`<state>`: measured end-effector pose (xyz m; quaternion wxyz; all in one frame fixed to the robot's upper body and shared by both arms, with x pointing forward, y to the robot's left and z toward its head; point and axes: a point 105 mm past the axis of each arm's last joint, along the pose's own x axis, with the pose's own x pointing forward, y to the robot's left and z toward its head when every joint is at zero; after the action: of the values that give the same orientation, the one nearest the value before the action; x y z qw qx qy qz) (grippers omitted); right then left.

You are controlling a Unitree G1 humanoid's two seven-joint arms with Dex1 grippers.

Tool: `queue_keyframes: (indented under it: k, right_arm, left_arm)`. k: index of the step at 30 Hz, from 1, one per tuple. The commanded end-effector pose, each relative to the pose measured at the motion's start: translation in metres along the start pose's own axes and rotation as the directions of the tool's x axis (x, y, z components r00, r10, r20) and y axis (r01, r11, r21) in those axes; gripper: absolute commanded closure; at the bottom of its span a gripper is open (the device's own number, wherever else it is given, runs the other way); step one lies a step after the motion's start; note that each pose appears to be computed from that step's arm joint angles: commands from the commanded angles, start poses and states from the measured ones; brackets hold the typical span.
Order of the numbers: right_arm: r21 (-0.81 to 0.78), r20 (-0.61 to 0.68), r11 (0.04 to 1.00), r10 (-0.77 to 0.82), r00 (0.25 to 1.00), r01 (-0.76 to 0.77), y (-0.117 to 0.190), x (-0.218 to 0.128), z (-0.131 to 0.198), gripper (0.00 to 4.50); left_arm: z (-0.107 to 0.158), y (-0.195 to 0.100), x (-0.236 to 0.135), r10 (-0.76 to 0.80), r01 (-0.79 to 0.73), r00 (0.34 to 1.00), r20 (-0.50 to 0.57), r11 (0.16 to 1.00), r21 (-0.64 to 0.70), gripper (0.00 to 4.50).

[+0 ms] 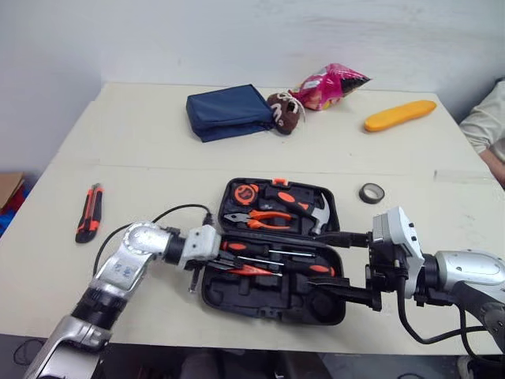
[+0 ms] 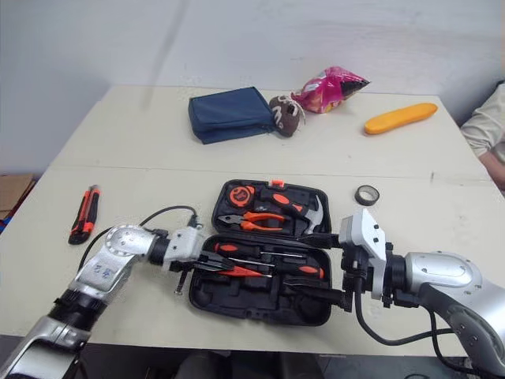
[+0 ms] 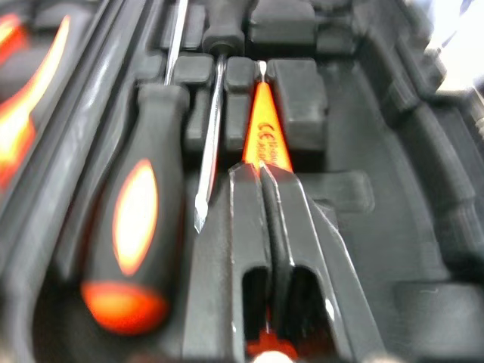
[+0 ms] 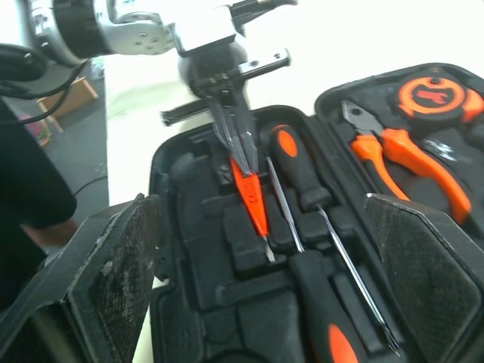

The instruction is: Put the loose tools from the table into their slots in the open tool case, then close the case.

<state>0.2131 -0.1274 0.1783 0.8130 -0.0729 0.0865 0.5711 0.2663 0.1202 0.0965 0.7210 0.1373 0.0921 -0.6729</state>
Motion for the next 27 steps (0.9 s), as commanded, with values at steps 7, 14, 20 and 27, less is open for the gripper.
queue_keyframes:
  k: [7, 14, 20, 27]
  right_arm:
    - [-0.109, 0.187, 0.993, 0.056, 0.981, -0.036, -0.021, 0.009, 0.05, 0.0]
    - [-0.177, 0.216, 0.963, 0.241, 0.946, -0.205, -0.024, 0.031, 0.076, 0.0]
    - [-0.205, 0.199, 0.929, 0.348, 0.916, -0.308, -0.028, 0.043, 0.079, 0.0]
    - [-0.174, 0.166, 0.91, 0.405, 0.899, -0.378, -0.031, 0.048, 0.071, 0.0]
  left_arm:
    - [0.035, 0.002, -0.083, 0.634, -0.558, 0.756, 0.162, 0.753, -0.348, 1.43]
    - [0.005, -0.039, -0.148, 0.953, -0.856, 0.301, -0.026, 0.259, -0.447, 0.05]
    - [-0.015, -0.089, -0.168, 0.979, -0.905, 0.093, -0.181, 0.007, -0.426, 0.05]
    - [-0.029, -0.108, -0.19, 0.957, -0.915, -0.013, -0.289, -0.129, -0.383, 0.05]
